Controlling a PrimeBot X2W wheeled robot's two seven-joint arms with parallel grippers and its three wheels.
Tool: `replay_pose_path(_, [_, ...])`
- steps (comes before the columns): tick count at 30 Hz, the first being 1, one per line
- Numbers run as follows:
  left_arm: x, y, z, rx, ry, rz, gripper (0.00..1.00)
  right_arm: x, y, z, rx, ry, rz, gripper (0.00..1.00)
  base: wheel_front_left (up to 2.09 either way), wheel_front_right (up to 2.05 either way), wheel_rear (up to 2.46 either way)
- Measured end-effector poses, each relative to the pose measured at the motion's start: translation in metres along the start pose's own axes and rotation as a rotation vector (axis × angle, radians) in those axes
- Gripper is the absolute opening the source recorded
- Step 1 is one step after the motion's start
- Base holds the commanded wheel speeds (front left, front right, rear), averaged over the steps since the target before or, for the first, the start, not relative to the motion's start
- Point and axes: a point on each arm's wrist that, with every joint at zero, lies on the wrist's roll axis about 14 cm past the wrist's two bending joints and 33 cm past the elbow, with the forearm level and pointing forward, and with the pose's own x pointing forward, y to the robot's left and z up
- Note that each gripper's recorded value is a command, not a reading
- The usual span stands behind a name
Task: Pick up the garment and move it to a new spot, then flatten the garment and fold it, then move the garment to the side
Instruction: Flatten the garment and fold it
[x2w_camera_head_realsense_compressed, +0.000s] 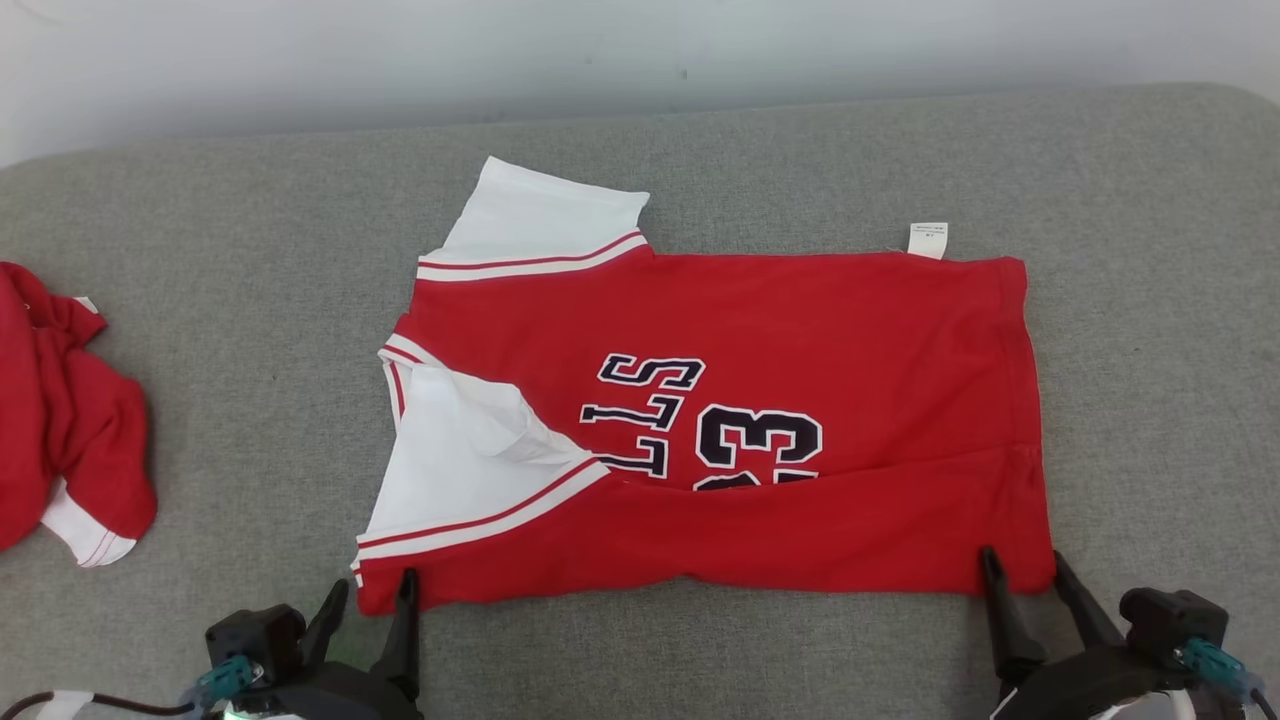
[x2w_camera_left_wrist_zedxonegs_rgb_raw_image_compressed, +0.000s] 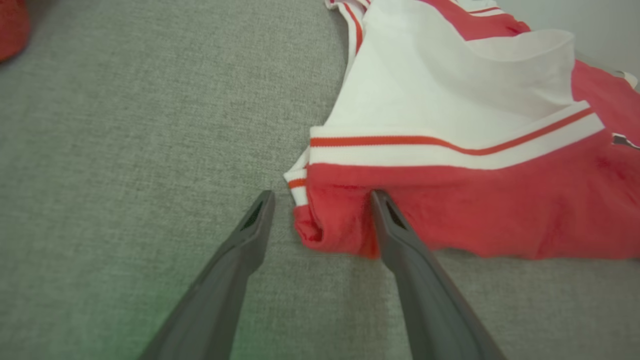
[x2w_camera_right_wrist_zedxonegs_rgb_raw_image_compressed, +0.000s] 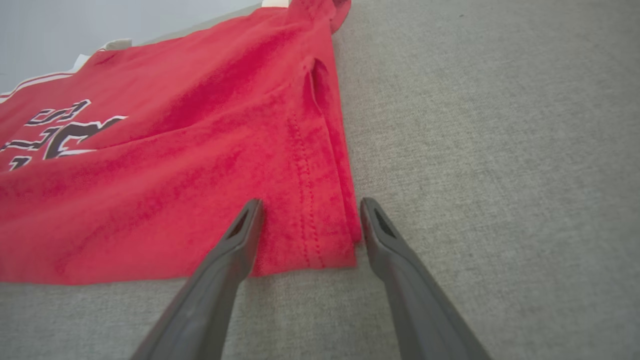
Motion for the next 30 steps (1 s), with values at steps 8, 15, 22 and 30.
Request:
replay_pose_path(8, [0.004, -0.006, -0.004, -0.052, 0.024, -0.03, 0.0, 0.004, -0.002, -0.008, 0.044, 0.037, -0.003, 0.0, 0.0, 0.0, 0.0])
replay_pose_path(15, [0.0, -0.01, 0.002, -0.07, 0.0, -0.049, 0.0, 0.0, 0.001, -0.003, 0.067, 0.025, 0.013, 0.0, 0.0, 0.0, 0.0])
replay_pose_path(22, [-0.023, -0.01, 0.005, -0.1, -0.013, -0.065, 0.0, -0.022, -0.005, -0.006, 0.069, 0.064, 0.01, 0.0, 0.0, 0.0, 0.0])
replay_pose_path(30, [-0.056, -0.011, -0.006, -0.113, 0.042, -0.05, 0.0, -0.044, -0.021, -0.015, 0.04, 0.149, -0.024, 0.0, 0.0, 0.0, 0.0])
